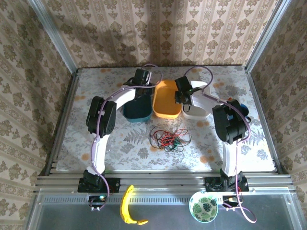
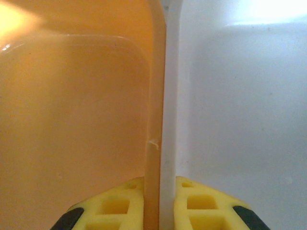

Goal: Untangle the cables

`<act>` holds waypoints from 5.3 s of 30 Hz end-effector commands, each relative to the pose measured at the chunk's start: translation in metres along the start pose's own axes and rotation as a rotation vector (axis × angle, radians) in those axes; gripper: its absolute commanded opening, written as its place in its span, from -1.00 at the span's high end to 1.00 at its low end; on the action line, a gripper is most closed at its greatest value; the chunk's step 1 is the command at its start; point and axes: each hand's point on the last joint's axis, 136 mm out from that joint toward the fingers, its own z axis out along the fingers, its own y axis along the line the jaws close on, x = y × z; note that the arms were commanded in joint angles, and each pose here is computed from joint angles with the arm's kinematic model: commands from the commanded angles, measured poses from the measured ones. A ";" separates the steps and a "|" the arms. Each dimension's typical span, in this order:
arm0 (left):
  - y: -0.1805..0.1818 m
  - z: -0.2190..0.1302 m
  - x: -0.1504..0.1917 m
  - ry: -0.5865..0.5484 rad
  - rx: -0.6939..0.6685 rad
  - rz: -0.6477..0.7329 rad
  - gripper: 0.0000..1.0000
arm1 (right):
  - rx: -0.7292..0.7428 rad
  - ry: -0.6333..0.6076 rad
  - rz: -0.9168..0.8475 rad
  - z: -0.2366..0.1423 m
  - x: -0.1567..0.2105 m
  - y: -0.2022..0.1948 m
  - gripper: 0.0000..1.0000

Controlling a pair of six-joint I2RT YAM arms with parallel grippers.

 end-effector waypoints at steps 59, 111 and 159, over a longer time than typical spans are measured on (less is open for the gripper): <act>-0.156 -0.097 0.238 0.440 0.389 0.634 -0.91 | -0.054 -0.231 0.110 -0.169 0.037 -0.039 1.00; -0.103 -0.101 0.283 0.471 0.219 0.652 -1.00 | 0.087 -0.979 0.470 -0.433 -0.106 -0.213 1.00; -0.080 -0.101 0.292 0.448 0.178 0.558 -1.00 | -0.504 -1.398 0.138 -0.610 -0.313 -0.102 1.00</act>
